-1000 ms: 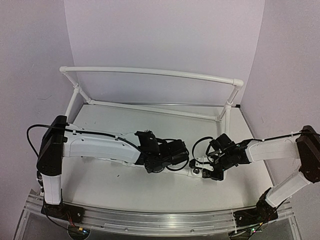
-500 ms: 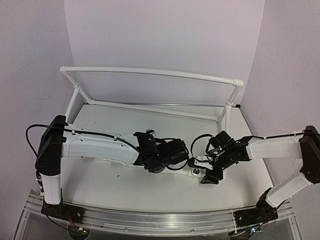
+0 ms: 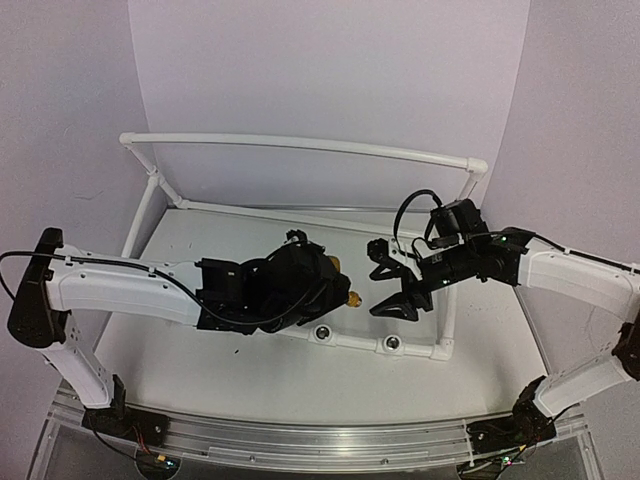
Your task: Install the water faucets
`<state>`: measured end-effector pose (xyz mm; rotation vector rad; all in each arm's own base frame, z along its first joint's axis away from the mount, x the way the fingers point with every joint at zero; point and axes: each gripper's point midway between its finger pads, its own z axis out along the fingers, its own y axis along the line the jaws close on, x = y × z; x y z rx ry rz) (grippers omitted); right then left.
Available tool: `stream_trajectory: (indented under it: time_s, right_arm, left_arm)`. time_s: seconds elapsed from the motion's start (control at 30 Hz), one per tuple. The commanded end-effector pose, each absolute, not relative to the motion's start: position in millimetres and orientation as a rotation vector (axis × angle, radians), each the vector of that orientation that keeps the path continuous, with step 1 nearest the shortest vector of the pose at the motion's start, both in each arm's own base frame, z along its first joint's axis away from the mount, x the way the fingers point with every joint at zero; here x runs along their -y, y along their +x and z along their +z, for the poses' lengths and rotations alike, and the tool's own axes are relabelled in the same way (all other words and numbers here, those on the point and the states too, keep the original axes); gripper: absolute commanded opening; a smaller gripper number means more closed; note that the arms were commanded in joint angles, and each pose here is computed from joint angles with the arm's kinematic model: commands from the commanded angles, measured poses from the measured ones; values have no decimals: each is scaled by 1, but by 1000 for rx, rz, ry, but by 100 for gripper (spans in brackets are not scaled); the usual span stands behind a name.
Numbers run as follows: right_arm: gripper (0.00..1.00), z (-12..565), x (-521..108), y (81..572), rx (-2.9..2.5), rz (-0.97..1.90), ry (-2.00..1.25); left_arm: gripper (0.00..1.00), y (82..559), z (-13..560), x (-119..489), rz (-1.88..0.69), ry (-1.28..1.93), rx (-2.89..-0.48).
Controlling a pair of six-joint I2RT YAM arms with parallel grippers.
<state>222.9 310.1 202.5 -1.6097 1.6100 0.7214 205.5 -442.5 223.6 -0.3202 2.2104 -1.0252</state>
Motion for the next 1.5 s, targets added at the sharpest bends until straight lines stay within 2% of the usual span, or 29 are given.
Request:
stream_trajectory:
  time_s: [0.0, 0.33, 0.47, 0.57, 0.67, 0.77, 0.87, 1.1, 1.17, 1.23, 1.47]
  right_arm:
    - [77, 220, -324, 205, -1512, 885, -1653]
    - [59, 209, -332, 203, -1502, 905, -1690]
    - [48, 211, -333, 206, -1500, 897, -1682]
    - [36, 214, -334, 208, -1498, 886, -1672]
    - [18, 215, -334, 211, -1500, 868, -1668]
    - [1, 213, -331, 211, -1489, 835, -1680]
    - [0, 208, -328, 213, -1489, 792, -1692]
    - [0, 204, -323, 215, -1486, 740, -1710]
    - [0, 205, -324, 214, -1481, 740, -1717]
    - [0, 204, -323, 211, -1463, 746, -1744]
    - [0, 200, -321, 211, -1452, 727, -1782]
  left_arm:
    - [0, 201, 266, 456, -1211, -256, -2099]
    - [0, 198, 272, 463, -1283, -239, -2073]
    - [0, 198, 270, 466, -1278, -232, -2084]
    - [0, 197, 265, 469, -1263, -226, -2109]
    - [2, 195, 260, 470, -1250, -217, -2139]
    - [11, 191, 256, 470, -1226, -194, -2189]
    - [31, 187, 249, 462, -1170, -179, -2258]
    - [88, 183, 250, 433, -1252, -128, -2311]
    - [95, 183, 250, 427, -1270, -117, -2329]
    - [95, 180, 253, 427, -1306, -55, -2344]
    - [75, 164, 257, 453, -1438, 149, -2424]
